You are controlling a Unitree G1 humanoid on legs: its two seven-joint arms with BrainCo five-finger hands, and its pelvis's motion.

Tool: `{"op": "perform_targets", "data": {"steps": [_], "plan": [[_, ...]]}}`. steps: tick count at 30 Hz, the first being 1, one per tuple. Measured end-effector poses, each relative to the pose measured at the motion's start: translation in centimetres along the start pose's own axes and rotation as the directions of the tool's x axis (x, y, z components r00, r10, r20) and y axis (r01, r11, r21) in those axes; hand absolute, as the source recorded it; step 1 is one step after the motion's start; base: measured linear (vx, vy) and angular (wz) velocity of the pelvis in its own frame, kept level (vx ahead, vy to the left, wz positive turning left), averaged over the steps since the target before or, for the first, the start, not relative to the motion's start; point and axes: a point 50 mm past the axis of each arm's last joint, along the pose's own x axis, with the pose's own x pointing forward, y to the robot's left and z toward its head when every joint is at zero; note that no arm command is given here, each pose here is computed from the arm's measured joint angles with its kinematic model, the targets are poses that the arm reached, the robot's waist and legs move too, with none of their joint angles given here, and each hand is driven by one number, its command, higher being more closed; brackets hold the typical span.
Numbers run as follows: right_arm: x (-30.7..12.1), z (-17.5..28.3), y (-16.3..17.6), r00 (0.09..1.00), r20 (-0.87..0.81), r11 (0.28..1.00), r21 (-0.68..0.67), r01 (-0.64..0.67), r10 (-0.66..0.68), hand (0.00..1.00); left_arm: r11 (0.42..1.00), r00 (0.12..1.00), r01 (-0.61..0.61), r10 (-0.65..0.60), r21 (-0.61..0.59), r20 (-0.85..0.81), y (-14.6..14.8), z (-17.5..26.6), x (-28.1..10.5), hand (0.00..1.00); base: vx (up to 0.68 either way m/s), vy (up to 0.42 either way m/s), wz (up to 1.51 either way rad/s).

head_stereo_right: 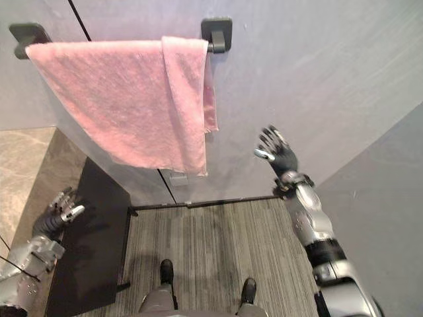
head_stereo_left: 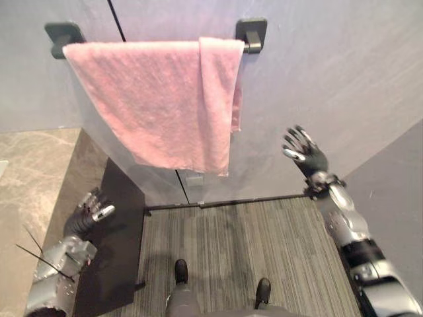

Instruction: Organize washtable

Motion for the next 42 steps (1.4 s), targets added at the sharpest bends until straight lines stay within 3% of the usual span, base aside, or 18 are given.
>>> {"op": "perform_targets", "data": {"steps": [2,4,6,9,13,18,24,29,32,39,42], "plan": [[-2.9,-2.9,-2.8,0.979,-0.061,0.980,0.032,0.197,-0.195,0.00,0.993,0.985,-0.081,0.066,-0.088,-0.158,-1.8,-5.4,-0.8,0.00,0.06,-0.002,0.05],[-5.2,-5.6,-4.8,0.922,-0.148,0.930,0.032,0.366,-0.357,0.00,0.990,0.956,-0.117,0.090,-0.080,-0.280,-3.1,-8.6,-1.7,0.00,0.04,-0.012,-0.01],[-8.3,-8.4,-7.2,0.821,-0.253,0.850,-0.010,0.527,-0.512,0.00,0.993,0.926,-0.106,0.079,-0.052,-0.370,-4.7,-11.0,-2.4,0.00,0.03,-0.018,-0.04],[-14.2,-13.1,-9.8,0.562,-0.441,0.673,-0.140,0.727,-0.699,0.00,0.996,0.856,-0.056,0.083,0.068,-0.510,-6.6,-14.3,-3.8,0.00,0.02,-0.014,-0.10],[-20.9,-16.8,-9.8,0.312,-0.587,0.546,-0.275,0.791,-0.747,0.00,0.982,0.787,-0.075,0.164,0.171,-0.594,-6.3,-16.3,-5.2,0.00,0.02,-0.016,-0.24],[-23.8,-17.8,-9.7,0.215,-0.644,0.567,-0.406,0.717,-0.734,0.00,0.968,0.746,-0.167,0.247,0.185,-0.618,-5.7,-16.7,-5.6,0.00,0.01,-0.008,-0.15],[-23.3,-17.9,-9.6,0.248,-0.692,0.675,-0.453,0.583,-0.678,0.00,0.971,0.744,-0.130,0.230,0.202,-0.628,-5.4,-16.5,-5.4,0.00,0.01,-0.010,0.18],[-21.6,-18.4,-8.8,0.289,-0.716,0.737,-0.451,0.504,-0.635,0.00,0.951,0.782,0.067,0.138,0.301,-0.608,-6.8,-15.3,-3.5,0.00,0.00,-0.043,0.73],[-21.6,-18.6,-8.4,0.290,-0.724,0.755,-0.470,0.458,-0.627,0.00,0.948,0.803,0.069,0.132,0.311,-0.581,-6.7,-14.7,-3.0,0.00,0.04,-0.124,1.41],[-15.5,-17.2,-7.6,0.489,-0.663,0.811,-0.554,0.190,-0.567,0.00,0.994,0.833,-0.079,0.109,0.078,-0.543,-7.7,-14.4,-2.8,0.00,-0.03,-0.128,0.62],[-14.9,-17.5,-6.8,0.504,-0.668,0.819,-0.552,0.156,-0.547,0.00,0.989,0.838,-0.149,0.120,-0.012,-0.533,-7.6,-14.4,-3.0,0.00,-0.10,-0.071,0.37]]}}
